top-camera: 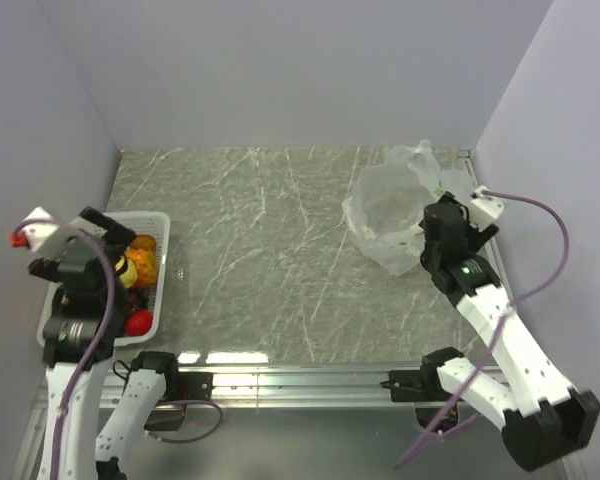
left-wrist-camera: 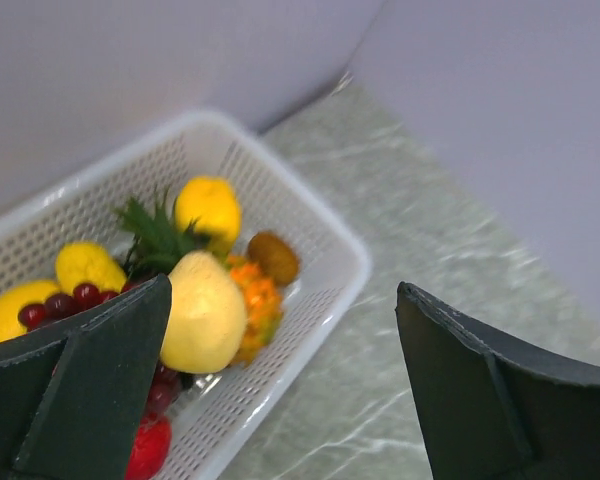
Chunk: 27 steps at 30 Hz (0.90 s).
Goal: Untie the knot of the plastic bag and take out the fruit
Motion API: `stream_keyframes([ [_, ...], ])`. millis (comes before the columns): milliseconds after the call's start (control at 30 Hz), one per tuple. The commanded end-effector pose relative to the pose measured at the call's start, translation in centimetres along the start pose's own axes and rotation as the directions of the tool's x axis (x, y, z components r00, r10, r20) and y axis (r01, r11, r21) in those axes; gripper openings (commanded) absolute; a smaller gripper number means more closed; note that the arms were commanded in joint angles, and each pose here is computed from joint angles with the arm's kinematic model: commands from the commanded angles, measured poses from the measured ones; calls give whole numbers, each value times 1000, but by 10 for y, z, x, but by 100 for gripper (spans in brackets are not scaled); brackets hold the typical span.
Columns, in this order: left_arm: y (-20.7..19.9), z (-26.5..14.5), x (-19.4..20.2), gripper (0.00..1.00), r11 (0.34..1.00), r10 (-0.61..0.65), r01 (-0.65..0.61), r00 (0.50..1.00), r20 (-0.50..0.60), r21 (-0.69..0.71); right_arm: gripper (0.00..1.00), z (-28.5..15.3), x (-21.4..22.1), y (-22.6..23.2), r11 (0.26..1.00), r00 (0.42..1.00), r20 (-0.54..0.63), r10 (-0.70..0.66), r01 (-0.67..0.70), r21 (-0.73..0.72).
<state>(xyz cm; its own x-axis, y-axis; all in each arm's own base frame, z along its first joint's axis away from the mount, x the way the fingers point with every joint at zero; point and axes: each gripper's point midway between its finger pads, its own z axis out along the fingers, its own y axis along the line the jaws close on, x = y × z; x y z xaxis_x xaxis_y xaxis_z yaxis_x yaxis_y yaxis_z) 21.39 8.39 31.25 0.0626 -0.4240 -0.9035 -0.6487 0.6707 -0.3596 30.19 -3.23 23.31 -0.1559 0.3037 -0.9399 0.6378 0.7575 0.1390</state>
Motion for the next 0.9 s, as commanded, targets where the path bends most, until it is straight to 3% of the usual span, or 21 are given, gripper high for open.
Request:
stream_keyframes([
  [0, 2, -35, -47, 99, 996, -23, 15, 996, 88, 85, 82, -29, -40, -19, 988, 987, 57, 149, -147, -35],
  [200, 25, -79, -101, 99, 990, -105, 82, 972, 209, 115, 88, -80, -87, -37, 934, 946, 140, 293, -252, -253],
  [367, 59, -103, -118, 99, 989, -142, 125, 949, 281, 76, 91, -127, -106, -49, 846, 912, 223, 344, -198, -496],
  [467, 76, -114, -118, 99, 982, -181, 156, 934, 309, 104, 93, -141, -105, -58, 815, 886, 297, 355, -139, -562],
  [667, 94, -147, -131, 99, 941, -287, 171, 863, 417, 293, 95, -142, -89, -61, 803, 881, 330, 340, -89, -589],
  [867, 116, -157, -135, 99, 937, -324, 217, 832, 450, 273, 95, -140, -84, -62, 803, 874, 342, 346, -88, -590],
])
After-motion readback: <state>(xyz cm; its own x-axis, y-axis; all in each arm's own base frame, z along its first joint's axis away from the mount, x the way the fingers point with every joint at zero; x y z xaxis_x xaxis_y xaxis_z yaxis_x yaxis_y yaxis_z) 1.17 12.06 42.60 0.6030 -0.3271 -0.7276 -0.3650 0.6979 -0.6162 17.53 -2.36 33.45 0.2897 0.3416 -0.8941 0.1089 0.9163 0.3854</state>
